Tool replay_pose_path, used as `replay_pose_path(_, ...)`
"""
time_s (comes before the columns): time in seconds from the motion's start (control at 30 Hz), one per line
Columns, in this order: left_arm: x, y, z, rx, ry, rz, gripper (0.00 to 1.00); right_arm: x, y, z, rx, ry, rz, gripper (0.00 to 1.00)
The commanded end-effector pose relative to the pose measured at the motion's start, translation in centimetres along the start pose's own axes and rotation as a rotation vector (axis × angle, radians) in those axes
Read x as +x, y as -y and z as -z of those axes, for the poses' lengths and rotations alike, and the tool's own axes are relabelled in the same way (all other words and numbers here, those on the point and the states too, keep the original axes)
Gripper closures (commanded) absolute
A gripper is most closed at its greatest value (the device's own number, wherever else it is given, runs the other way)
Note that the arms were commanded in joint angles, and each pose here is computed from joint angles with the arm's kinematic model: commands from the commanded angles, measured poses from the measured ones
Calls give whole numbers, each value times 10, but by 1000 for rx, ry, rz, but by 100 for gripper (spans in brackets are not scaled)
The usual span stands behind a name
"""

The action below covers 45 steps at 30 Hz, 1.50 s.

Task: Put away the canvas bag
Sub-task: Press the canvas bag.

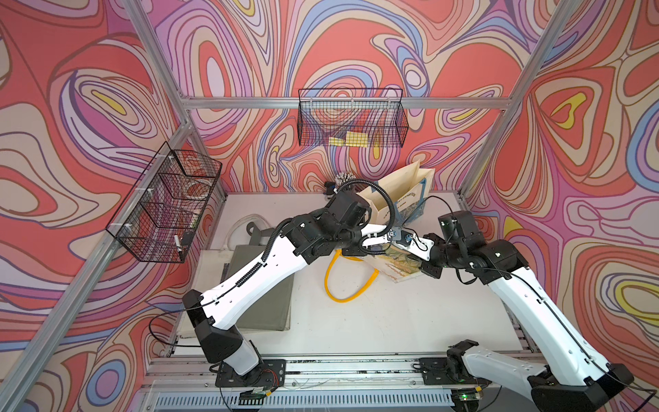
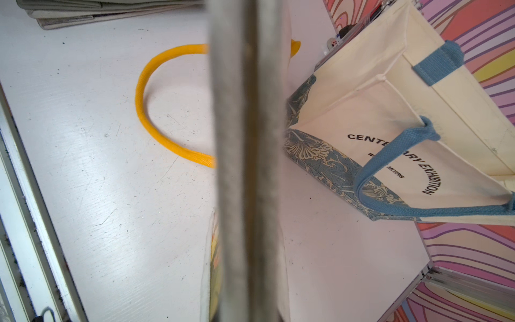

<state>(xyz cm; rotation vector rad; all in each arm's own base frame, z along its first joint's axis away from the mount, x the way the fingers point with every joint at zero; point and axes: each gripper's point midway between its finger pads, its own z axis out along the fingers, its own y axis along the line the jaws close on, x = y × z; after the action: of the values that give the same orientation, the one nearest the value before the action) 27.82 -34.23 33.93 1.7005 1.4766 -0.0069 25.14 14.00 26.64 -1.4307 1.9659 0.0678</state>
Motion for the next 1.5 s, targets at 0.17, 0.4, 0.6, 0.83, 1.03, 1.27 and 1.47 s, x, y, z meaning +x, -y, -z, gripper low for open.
replay_pose_path(0.17, -3, -11, 36, 6, 172, 78, 100, -24, -28, 8, -113, 198, -84, 53)
replay_pose_path(0.4, -4, -19, 70, -10, 300, 109, 100, -26, -34, 9, -106, 324, -155, 43)
replay_pose_path(0.6, -2, -27, 88, -32, 360, 152, 100, -43, -27, 14, -78, 455, -197, 42)
replay_pose_path(0.83, 7, -37, 92, -74, 330, 198, 100, -64, -22, 28, -55, 626, -241, 41)
replay_pose_path(1.03, 17, -44, 87, -104, 274, 212, 100, -74, -22, 42, -57, 689, -236, 53)
replay_pose_path(1.27, 28, -37, 80, -82, 222, 214, 100, -69, -14, 48, 11, 621, -172, 100)
replay_pose_path(1.47, 17, -19, 80, -12, 228, 191, 67, -70, -14, 43, -29, 554, -123, 100)
